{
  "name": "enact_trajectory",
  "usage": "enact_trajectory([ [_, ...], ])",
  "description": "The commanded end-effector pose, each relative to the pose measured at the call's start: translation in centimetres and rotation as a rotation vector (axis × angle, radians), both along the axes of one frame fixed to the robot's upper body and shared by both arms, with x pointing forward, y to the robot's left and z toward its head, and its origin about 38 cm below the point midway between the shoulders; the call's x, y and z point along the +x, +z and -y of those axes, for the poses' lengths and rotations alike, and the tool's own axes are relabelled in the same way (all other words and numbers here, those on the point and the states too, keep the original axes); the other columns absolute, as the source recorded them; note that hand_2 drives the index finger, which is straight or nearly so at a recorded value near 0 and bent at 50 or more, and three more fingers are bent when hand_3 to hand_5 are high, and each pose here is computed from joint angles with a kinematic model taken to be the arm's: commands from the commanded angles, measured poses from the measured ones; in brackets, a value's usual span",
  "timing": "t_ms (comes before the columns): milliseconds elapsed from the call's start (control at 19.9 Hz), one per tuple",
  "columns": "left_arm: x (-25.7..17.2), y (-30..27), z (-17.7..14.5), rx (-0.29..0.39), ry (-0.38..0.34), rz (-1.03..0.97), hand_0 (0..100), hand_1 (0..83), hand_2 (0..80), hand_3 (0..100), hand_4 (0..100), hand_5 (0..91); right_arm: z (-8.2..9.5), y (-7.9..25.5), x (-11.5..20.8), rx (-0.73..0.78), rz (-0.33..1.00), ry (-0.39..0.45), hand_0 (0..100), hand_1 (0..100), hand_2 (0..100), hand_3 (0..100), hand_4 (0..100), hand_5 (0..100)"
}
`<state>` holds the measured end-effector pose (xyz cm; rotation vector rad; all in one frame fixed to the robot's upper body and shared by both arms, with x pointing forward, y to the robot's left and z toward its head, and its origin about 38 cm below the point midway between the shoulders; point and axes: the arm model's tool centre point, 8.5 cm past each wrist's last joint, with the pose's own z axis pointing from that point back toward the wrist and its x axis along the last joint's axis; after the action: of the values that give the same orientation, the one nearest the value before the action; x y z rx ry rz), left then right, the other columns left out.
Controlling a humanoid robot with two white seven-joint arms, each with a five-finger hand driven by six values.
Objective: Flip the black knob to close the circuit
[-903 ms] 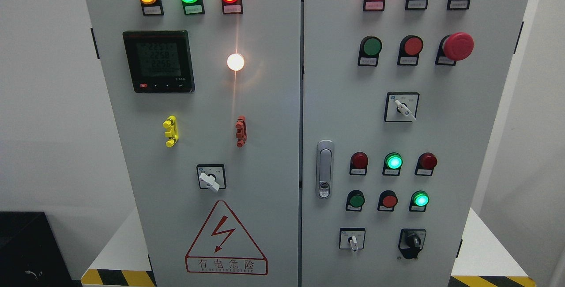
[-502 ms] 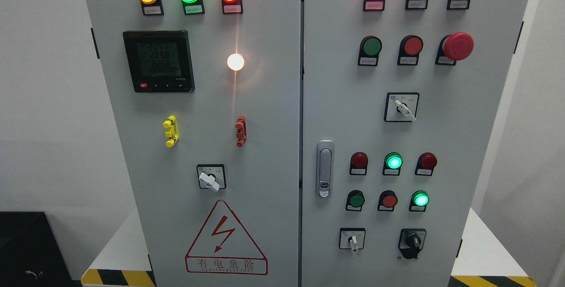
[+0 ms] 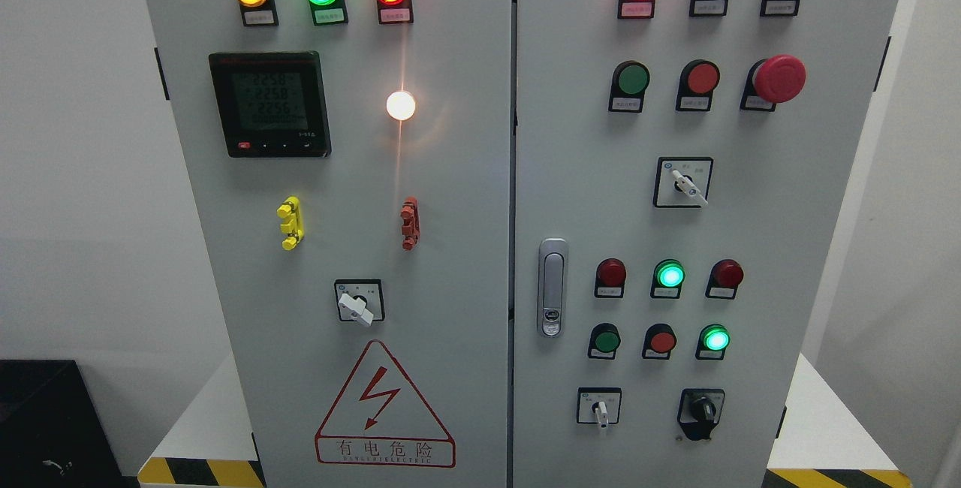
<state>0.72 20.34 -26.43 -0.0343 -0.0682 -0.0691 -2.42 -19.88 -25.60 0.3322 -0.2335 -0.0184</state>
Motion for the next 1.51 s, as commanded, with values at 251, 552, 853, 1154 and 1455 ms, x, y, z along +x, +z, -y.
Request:
enact_trajectory([
  [251, -0.6, 0.0, 0.1, -0.003, 0.002, 0.002, 12, 55.6, 0.0, 0, 0, 0.0, 1.4, 0.8, 5.5, -0.114, 0.195, 0.066, 0, 9, 34, 44, 35, 18],
  [552, -0.6, 0.0, 0.1, -0.003, 0.002, 0.002, 12, 55.6, 0.0, 0, 0, 0.0, 2.4, 1.6, 7.6, -0.281, 0.309, 0.203, 0, 1, 55, 71, 61, 47],
  [853, -0.6, 0.0, 0.1, -0.003, 0.002, 0.002, 12, 55.6, 0.0, 0, 0, 0.0, 4.0, 3.5, 10.8, -0.5, 0.464, 0.359, 0, 0, 75, 86, 72, 70],
  [1154, -0.6, 0.0, 0.1, -0.003, 0.002, 0.002, 12, 55.6, 0.0, 0, 0, 0.0, 5.0, 7.0, 14.4, -0.652, 0.646, 0.452, 0, 0, 85, 97, 81, 83],
  [1455, -0.6, 0.0, 0.1, -0.003, 0.002, 0.002, 12, 55.6, 0.0, 0, 0, 0.0, 4.9, 12.0, 18.5, -0.784, 0.836, 0.523, 0, 0, 87, 100, 83, 86],
])
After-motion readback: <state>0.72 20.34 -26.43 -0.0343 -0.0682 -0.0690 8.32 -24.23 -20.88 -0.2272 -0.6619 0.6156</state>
